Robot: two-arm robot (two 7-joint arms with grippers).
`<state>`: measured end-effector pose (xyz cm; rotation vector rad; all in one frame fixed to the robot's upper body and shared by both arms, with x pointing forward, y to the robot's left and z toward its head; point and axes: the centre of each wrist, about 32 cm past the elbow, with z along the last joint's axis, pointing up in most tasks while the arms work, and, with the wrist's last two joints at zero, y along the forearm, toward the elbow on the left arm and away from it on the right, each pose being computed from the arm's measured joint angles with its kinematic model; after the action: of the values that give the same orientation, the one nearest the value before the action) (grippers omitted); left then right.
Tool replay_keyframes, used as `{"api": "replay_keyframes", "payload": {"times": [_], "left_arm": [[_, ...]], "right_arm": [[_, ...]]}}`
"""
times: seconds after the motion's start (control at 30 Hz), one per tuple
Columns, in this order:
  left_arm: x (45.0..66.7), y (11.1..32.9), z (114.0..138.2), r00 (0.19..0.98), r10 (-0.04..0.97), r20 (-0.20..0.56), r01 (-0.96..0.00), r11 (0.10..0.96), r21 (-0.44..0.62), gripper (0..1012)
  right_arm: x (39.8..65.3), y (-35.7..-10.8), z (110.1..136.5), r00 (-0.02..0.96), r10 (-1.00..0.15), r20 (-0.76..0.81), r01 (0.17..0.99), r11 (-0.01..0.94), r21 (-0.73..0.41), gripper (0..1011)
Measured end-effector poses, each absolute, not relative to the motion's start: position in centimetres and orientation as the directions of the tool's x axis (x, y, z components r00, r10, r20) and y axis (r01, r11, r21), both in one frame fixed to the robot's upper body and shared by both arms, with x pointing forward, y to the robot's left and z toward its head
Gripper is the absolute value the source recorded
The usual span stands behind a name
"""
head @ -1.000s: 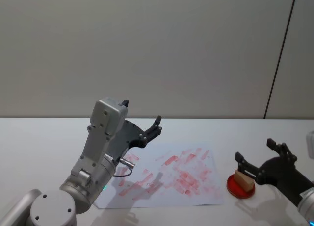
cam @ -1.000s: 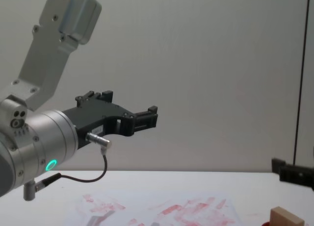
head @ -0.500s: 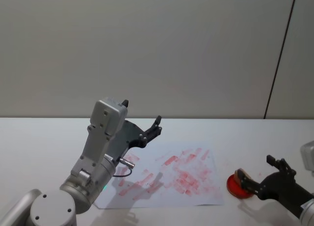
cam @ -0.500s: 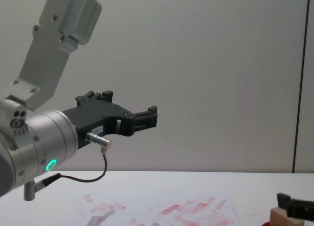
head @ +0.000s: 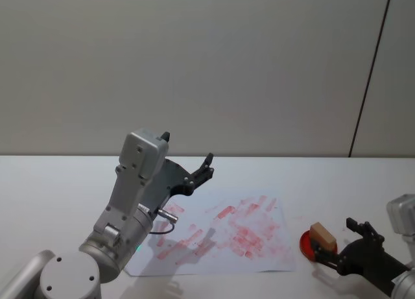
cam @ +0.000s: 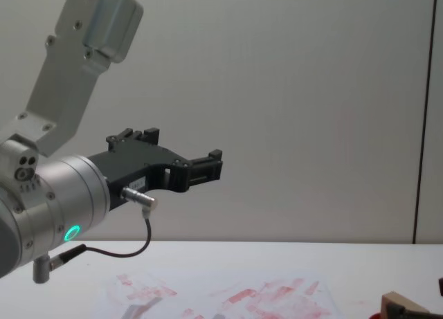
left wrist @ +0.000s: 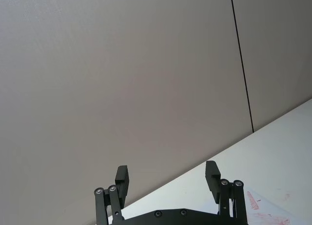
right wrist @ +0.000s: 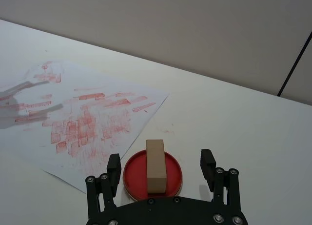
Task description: Use the one hand to pick up the stamp and affix it onto the A4 paper.
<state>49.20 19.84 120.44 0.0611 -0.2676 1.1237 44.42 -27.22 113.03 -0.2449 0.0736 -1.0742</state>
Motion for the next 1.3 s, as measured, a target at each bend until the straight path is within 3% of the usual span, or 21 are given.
{"api": "replay_keyframes", "payload": {"times": [0.23, 0.4, 1.1, 1.3], "left_arm": [[49.2, 19.8, 120.4, 0.404, 0.882, 0.242, -0.897, 0.434, -0.086, 1003], [49.2, 19.8, 120.4, 0.404, 0.882, 0.242, -0.897, 0.434, -0.086, 1002], [49.2, 19.8, 120.4, 0.404, 0.882, 0.242, -0.897, 0.434, -0.086, 1002], [49.2, 19.8, 120.4, 0.404, 0.882, 0.242, -0.897, 0.434, -0.086, 1002]], "right_arm": [[44.8, -27.2, 112.5, 0.481, -0.876, 0.046, 0.856, 0.457, -0.244, 998], [45.1, -27.1, 112.2, 0.482, -0.875, 0.038, 0.853, 0.459, -0.246, 909], [46.3, -26.9, 111.2, 0.498, -0.867, 0.012, 0.844, 0.481, -0.238, 257], [46.6, -26.9, 111.3, 0.503, -0.864, 0.010, 0.843, 0.488, -0.225, 217]]}}
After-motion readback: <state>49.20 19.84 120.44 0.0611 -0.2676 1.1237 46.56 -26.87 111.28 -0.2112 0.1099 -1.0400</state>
